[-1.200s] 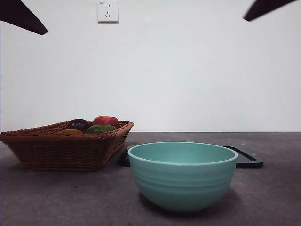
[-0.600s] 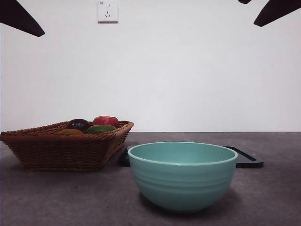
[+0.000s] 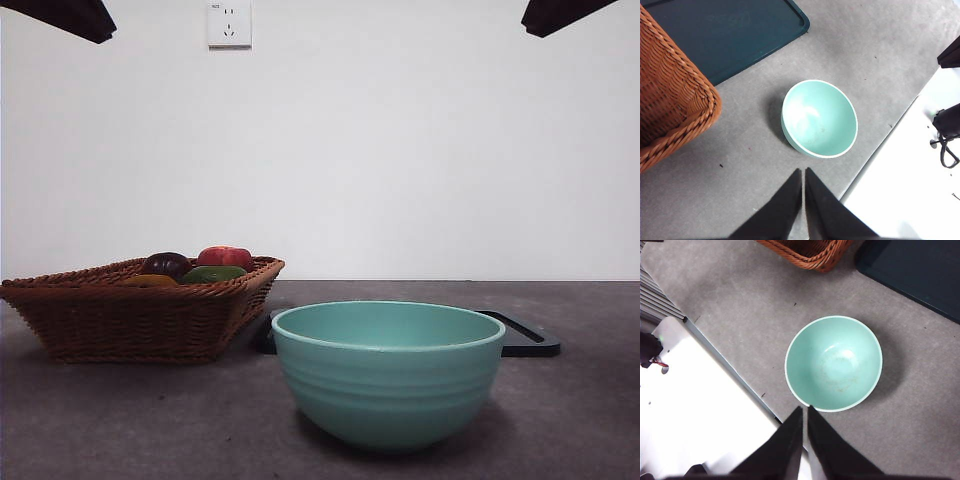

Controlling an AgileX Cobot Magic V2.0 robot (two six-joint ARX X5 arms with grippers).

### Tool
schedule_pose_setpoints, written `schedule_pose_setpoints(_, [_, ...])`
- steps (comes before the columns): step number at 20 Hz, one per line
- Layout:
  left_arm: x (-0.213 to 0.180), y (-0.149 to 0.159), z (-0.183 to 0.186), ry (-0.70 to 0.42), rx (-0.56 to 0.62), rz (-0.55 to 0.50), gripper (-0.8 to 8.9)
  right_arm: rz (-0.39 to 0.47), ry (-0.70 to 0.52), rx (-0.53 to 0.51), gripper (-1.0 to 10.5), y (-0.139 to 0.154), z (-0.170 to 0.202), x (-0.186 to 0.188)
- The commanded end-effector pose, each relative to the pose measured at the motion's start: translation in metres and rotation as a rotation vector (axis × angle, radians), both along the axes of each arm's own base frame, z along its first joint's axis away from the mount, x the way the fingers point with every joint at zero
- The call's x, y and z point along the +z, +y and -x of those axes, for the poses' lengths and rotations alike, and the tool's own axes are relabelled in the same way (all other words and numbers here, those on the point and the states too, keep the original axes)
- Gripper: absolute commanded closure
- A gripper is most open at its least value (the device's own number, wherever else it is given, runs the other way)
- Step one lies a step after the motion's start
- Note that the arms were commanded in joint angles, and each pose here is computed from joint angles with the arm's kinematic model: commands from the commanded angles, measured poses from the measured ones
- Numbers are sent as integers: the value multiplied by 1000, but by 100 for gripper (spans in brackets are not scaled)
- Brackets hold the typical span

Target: Pick up the wifruite, put it on the bowl, pick up the plate, put it on desk

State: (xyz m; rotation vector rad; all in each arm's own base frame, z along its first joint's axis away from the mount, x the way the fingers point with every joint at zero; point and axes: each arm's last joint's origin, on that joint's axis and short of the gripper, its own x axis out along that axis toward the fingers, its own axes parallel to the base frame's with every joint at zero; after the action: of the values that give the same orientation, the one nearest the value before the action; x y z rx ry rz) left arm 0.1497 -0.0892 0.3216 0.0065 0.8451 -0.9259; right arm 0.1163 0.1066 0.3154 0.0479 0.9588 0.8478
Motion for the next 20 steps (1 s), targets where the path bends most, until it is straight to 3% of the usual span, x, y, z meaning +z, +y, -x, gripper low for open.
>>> schedule_pose_setpoints(1, [5,-1,-1,-19,-13,7,806,-14,-31,20,940,3,-1,5])
schedule_pose_setpoints(14, [7,0,1,-34,-11,14,806,-34,-57,20,940,4,-2,7])
schedule_pose_setpoints(17, [23,15,6,-243,55,10,806,-35,-57,20,940,4,-2,7])
schedule_pose_setpoints(20, [51,44,14,-614,278,67,806,-35,-58,20,940,4,-2,7])
